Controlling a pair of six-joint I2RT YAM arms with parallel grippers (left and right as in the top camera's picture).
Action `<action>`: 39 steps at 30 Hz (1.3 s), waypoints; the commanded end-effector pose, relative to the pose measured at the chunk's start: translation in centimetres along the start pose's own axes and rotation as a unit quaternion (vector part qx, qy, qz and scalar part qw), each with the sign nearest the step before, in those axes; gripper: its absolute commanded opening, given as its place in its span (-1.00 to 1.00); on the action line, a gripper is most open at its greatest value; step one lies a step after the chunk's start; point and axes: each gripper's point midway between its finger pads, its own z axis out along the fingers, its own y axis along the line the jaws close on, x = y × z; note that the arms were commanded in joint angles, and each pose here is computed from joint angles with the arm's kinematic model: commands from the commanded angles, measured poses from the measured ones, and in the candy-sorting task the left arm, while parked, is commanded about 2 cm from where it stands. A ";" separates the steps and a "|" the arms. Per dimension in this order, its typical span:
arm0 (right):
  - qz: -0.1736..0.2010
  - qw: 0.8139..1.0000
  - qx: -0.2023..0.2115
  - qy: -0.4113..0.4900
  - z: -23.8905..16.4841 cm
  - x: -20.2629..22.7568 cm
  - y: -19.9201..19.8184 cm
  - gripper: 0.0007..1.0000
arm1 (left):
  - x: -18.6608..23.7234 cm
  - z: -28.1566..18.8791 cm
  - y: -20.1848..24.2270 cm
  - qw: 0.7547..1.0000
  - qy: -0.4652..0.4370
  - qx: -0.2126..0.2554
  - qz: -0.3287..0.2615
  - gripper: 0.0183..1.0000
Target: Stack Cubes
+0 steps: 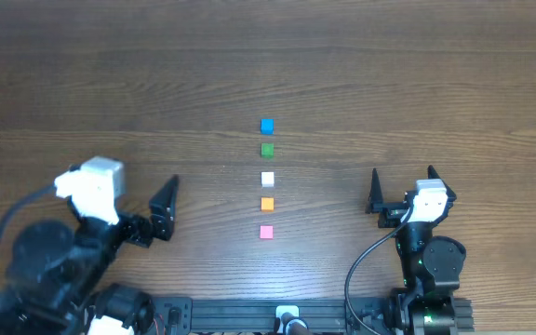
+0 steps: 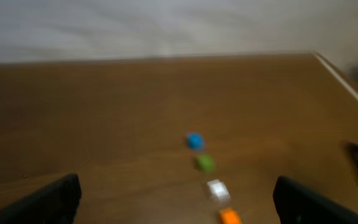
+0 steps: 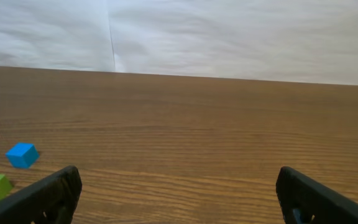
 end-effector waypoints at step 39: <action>-0.002 1.000 -0.008 -0.002 0.0 0.0 0.3 0.99 | 25.5 14.3 -11.1 0.833 0.494 -0.175 -0.177 1.00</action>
